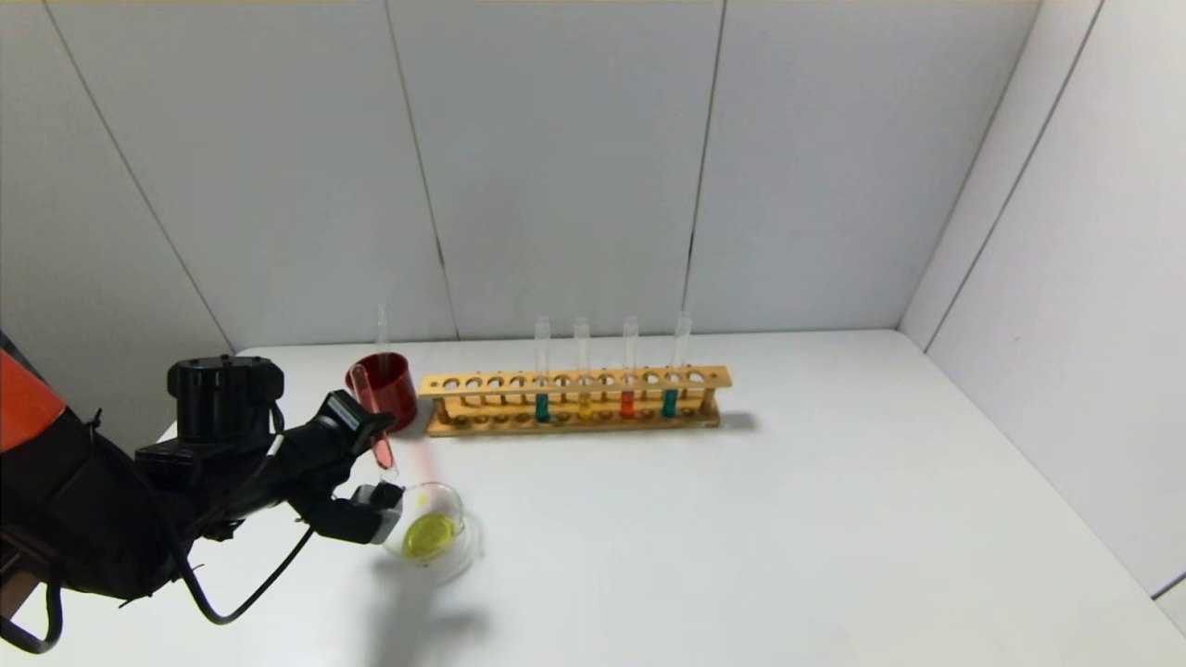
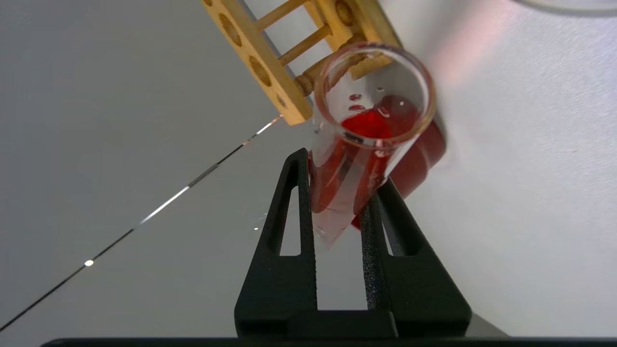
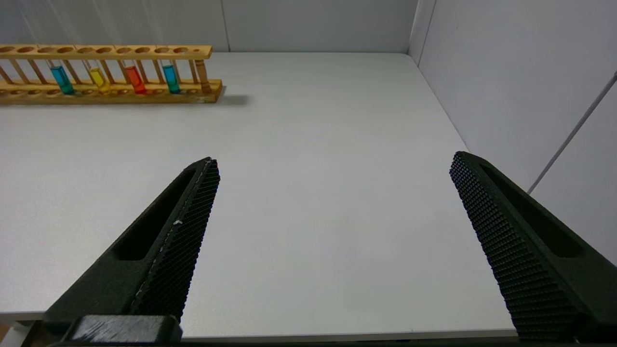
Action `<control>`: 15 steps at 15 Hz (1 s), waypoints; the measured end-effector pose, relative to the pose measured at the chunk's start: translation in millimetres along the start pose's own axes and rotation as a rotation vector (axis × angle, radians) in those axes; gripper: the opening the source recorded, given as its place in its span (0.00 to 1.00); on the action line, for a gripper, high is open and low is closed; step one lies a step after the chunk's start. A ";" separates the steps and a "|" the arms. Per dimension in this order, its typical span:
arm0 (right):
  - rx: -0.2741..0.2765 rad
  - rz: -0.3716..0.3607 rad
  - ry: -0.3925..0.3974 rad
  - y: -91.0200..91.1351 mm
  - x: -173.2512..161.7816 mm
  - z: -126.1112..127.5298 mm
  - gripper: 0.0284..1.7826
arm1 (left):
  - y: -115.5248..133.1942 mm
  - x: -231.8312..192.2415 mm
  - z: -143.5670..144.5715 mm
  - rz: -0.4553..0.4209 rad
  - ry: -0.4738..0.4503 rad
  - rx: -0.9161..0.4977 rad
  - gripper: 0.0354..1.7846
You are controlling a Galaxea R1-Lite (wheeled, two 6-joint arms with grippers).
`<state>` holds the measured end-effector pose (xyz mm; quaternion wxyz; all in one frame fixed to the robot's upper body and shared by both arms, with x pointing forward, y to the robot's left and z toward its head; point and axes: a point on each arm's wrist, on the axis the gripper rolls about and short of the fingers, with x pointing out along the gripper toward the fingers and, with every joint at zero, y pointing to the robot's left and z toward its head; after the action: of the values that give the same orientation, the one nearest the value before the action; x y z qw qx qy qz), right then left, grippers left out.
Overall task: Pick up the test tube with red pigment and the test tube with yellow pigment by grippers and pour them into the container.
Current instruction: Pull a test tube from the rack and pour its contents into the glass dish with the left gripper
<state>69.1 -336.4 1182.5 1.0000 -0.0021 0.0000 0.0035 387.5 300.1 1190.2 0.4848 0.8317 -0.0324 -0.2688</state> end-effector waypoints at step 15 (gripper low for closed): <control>0.000 0.001 0.000 0.0 0.0 0.0 0.98 | 7.7 -0.7 -2.1 0.060 0.026 0.134 0.16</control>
<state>69.1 -336.4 1182.5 1.0000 -0.0019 0.0000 0.0038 389.6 297.9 1197.6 0.4363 0.8644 -0.0687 -0.2405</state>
